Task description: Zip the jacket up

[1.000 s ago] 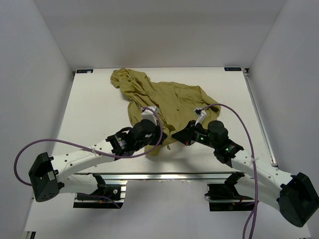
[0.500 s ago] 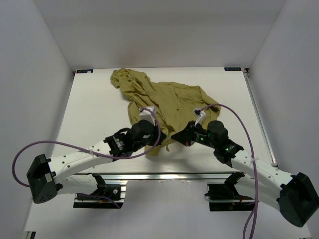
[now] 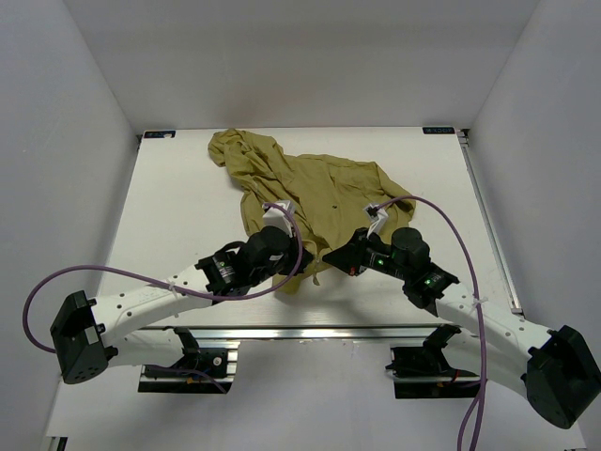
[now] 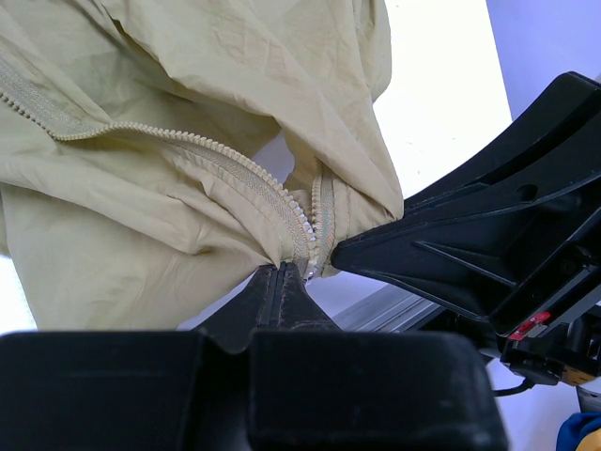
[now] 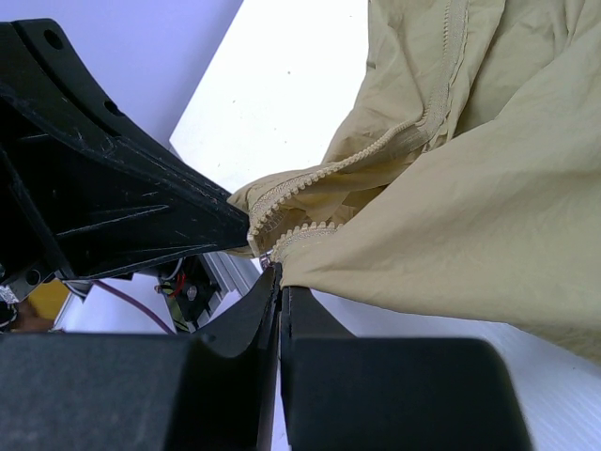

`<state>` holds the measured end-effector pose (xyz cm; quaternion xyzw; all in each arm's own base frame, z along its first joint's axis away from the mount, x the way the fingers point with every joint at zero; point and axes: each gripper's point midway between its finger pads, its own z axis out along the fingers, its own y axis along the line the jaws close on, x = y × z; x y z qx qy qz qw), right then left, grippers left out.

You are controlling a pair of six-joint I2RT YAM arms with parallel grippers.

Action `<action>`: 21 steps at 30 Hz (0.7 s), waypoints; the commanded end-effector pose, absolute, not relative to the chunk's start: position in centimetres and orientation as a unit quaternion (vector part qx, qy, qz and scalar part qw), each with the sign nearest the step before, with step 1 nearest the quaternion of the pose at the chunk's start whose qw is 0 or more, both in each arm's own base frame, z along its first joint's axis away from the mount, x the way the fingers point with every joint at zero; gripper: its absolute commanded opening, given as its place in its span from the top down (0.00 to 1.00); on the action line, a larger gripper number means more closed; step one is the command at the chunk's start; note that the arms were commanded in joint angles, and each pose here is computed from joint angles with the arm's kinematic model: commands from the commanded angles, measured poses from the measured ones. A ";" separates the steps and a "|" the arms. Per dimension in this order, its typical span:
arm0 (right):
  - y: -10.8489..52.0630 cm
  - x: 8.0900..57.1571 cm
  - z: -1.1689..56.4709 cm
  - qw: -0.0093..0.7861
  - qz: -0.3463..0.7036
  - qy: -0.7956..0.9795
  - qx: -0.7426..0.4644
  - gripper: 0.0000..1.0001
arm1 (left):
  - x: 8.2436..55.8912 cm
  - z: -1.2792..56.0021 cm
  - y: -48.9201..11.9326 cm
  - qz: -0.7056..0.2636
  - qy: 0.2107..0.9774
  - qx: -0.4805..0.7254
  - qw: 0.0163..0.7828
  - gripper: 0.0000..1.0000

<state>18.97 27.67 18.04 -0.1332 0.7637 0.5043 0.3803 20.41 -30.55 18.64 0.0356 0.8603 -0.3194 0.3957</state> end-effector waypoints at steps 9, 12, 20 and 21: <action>27.7 18.4 19.3 0.390 0.515 0.747 -0.156 1.00 | 20.5 19.4 -30.3 -0.326 0.856 0.023 0.400 1.00; 27.6 18.6 19.5 0.396 0.514 0.746 -0.149 1.00 | 20.4 19.5 -30.3 -0.328 0.856 0.023 0.399 1.00; 27.9 19.1 20.3 0.405 0.522 0.737 -0.142 1.00 | 20.4 19.3 -30.4 -0.327 0.857 0.026 0.398 1.00; 27.9 19.2 20.3 0.407 0.521 0.737 -0.137 1.00 | 20.4 19.3 -30.4 -0.327 0.857 0.026 0.397 1.00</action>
